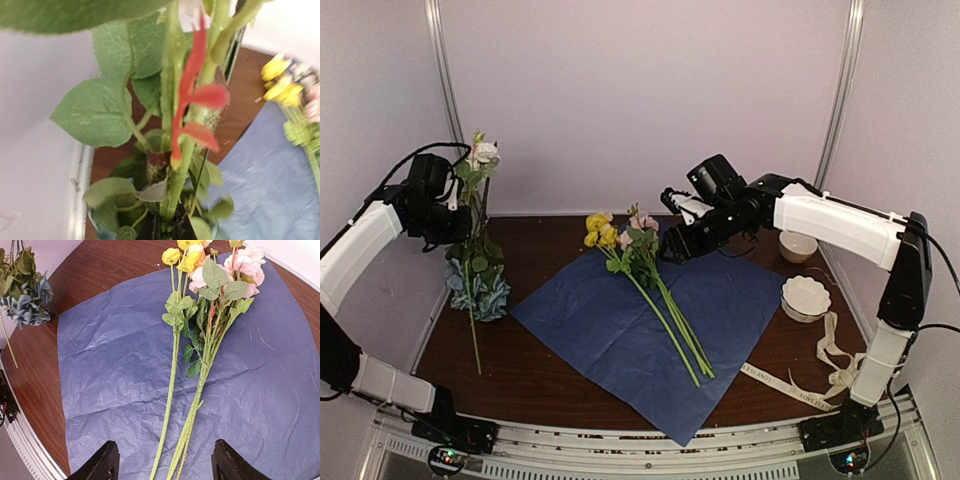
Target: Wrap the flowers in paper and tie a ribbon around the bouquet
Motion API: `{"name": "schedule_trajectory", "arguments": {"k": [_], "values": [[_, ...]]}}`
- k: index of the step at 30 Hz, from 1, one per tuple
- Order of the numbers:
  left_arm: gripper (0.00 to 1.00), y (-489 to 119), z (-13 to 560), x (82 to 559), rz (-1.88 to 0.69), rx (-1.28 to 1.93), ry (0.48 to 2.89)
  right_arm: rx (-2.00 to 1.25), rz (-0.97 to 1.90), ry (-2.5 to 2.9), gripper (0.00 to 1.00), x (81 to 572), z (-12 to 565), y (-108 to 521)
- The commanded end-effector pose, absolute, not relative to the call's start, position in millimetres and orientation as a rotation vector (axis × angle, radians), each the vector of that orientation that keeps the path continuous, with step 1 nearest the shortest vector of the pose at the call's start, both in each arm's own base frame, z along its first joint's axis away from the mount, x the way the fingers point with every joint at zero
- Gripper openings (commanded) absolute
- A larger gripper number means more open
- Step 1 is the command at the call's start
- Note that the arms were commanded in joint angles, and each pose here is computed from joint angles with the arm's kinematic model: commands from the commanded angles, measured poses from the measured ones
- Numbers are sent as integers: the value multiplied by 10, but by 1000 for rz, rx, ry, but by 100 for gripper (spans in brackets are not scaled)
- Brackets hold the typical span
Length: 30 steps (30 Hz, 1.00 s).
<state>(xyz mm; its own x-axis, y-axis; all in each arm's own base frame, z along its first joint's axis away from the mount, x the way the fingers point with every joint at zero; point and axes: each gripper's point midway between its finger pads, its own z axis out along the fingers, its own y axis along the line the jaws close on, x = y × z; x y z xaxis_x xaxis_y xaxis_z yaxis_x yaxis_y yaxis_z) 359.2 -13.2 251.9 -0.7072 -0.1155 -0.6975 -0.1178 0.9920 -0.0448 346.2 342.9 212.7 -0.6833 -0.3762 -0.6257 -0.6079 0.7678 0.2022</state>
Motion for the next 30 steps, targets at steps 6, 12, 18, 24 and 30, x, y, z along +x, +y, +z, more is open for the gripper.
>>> {"name": "schedule_trajectory", "arguments": {"k": [6,12,18,24,30], "values": [[0,-181,2682,3532,448,339,2415,-750,576,2370,65,3408,2174,3493],[6,-634,1748,3453,162,545,2694,-755,615,2370,65,3395,2167,3585],[65,-984,1420,3626,-100,467,2690,-771,576,2391,65,3377,2102,3541],[68,-993,1741,3610,-131,398,2620,-771,565,2395,65,3367,2070,3515],[43,-1162,1569,3118,-271,429,2731,-780,554,2411,65,3367,1999,3512]]}}
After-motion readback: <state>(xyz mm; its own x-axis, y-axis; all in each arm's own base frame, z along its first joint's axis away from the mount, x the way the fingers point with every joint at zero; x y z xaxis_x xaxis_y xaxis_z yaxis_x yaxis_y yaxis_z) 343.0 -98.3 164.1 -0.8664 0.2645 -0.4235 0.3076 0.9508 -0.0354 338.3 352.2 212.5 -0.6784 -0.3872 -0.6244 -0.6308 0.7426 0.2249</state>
